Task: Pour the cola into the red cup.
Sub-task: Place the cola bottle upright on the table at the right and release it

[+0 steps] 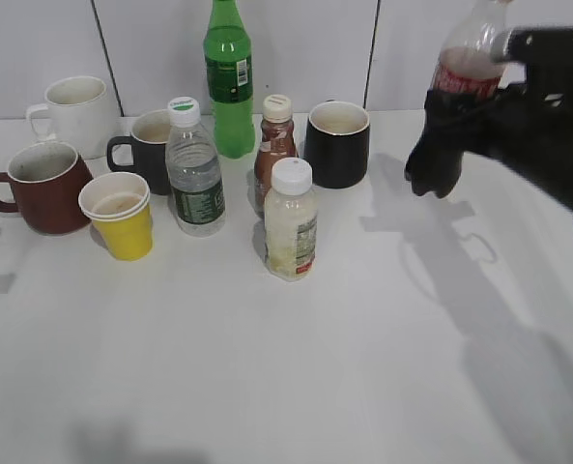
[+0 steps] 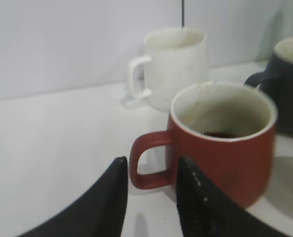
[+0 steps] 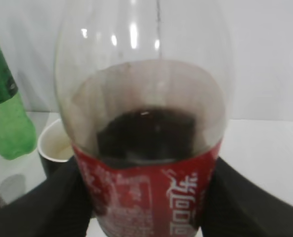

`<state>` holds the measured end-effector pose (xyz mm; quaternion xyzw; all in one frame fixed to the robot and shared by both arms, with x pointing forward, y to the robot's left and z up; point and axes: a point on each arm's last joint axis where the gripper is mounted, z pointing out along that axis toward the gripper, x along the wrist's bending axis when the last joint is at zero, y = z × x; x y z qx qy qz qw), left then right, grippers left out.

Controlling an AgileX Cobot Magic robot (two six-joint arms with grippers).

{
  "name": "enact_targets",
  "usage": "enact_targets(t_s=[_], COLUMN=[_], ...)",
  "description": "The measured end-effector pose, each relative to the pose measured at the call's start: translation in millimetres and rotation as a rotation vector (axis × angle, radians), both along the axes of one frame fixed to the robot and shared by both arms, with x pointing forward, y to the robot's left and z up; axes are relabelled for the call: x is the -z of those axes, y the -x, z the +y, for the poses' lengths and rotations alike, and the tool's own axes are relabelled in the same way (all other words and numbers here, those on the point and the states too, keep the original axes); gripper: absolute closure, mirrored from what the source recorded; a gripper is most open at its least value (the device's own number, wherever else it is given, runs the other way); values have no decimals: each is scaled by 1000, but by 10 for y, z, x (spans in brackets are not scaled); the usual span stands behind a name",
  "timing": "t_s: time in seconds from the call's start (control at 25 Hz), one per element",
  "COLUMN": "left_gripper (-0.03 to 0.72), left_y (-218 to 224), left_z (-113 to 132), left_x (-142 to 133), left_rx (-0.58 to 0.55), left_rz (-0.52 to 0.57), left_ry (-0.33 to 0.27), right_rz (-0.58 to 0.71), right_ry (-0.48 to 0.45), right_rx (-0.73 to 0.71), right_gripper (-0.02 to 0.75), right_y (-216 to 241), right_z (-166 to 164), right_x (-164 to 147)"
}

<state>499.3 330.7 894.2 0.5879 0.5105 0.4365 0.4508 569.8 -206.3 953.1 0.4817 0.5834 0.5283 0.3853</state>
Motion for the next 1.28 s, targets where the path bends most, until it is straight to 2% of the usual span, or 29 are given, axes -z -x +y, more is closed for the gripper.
enact_targets(t_s=[0.12, 0.28, 0.56, 0.88, 1.24, 1.28], left_gripper=[422, 422, 424, 424, 424, 424], left_y=[161, 297, 360, 417, 473, 480], left_z=[-35, -66, -90, -138, -152, -153], left_x=[-167, -325, -525, -721, -863, -867], left_rx=[0, 2, 9, 51, 54, 53], left_rz=[-40, -90, -170, -255, -302, -297], left_ry=[-8, -19, 7, -13, -17, -20], right_rz=[-18, -10, 5, 51, 39, 37], right_ry=[-10, -8, 6, 36, 36, 37], right_rx=[7, 12, 11, 8, 7, 5], right_gripper=[321, 321, 321, 321, 319, 300], right_y=[-41, -61, -64, -71, -76, -76], right_z=[5, 7, 7, 9, 11, 13], right_x=[146, 269, 324, 507, 534, 533])
